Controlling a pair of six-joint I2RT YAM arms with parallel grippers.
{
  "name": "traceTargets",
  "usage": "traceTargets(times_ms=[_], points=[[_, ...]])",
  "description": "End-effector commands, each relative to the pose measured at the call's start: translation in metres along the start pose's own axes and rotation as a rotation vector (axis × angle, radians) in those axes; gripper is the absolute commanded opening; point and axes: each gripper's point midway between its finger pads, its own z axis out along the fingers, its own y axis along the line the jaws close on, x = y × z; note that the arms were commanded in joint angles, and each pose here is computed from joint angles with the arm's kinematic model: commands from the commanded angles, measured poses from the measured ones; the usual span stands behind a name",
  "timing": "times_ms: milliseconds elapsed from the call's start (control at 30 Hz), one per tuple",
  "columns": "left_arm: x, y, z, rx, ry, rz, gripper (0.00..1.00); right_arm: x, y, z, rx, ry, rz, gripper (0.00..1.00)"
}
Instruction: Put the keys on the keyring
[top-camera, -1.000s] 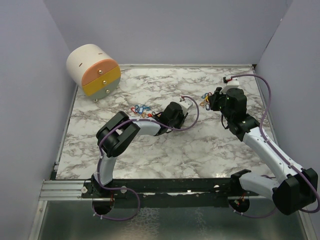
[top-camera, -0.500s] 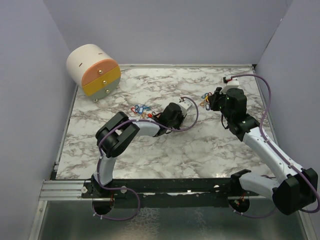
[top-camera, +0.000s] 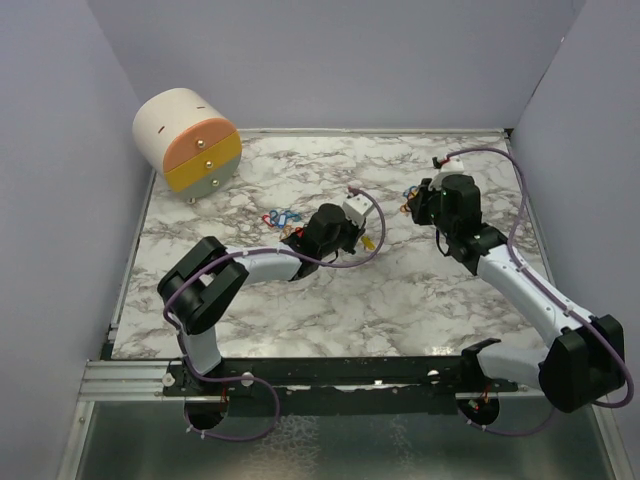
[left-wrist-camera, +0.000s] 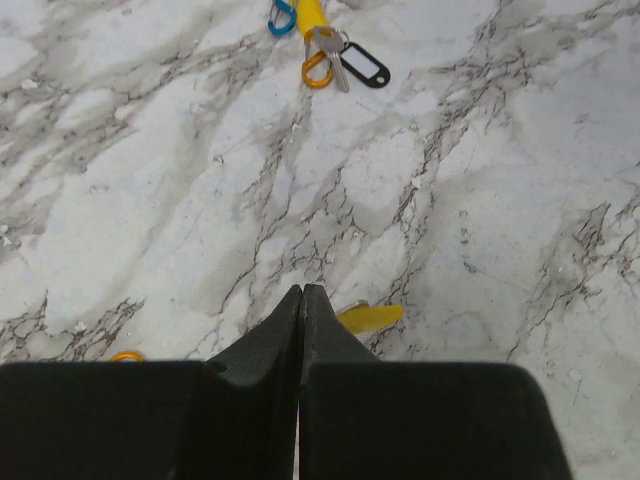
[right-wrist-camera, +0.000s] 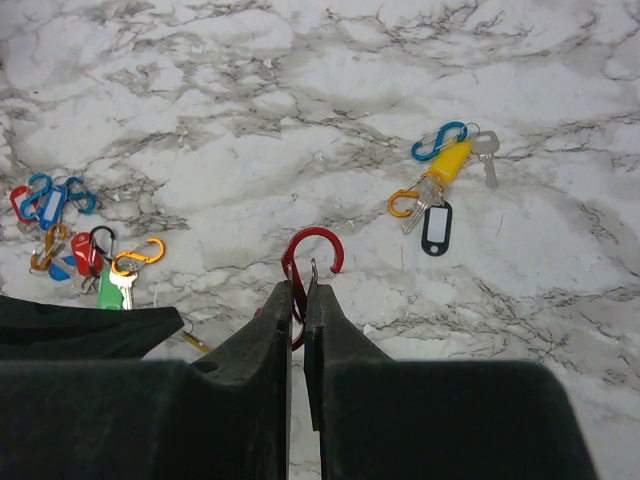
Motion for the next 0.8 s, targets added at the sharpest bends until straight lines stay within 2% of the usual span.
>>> traceTargets(times_ms=[0, 433, 767], points=[[-0.042, -0.002, -0.011, 0.027, -0.158, 0.042, 0.00, 0.002, 0.014, 0.006, -0.066, 0.031, -0.024, 0.01], [-0.076, -0.014, -0.017, 0.119, -0.312, 0.182, 0.00, 0.023, 0.026, 0.023, -0.134, 0.121, -0.046, 0.01], [-0.097, -0.024, -0.017, 0.170, -0.380, 0.225, 0.00, 0.035, 0.033, 0.030, -0.176, 0.174, -0.055, 0.01]])
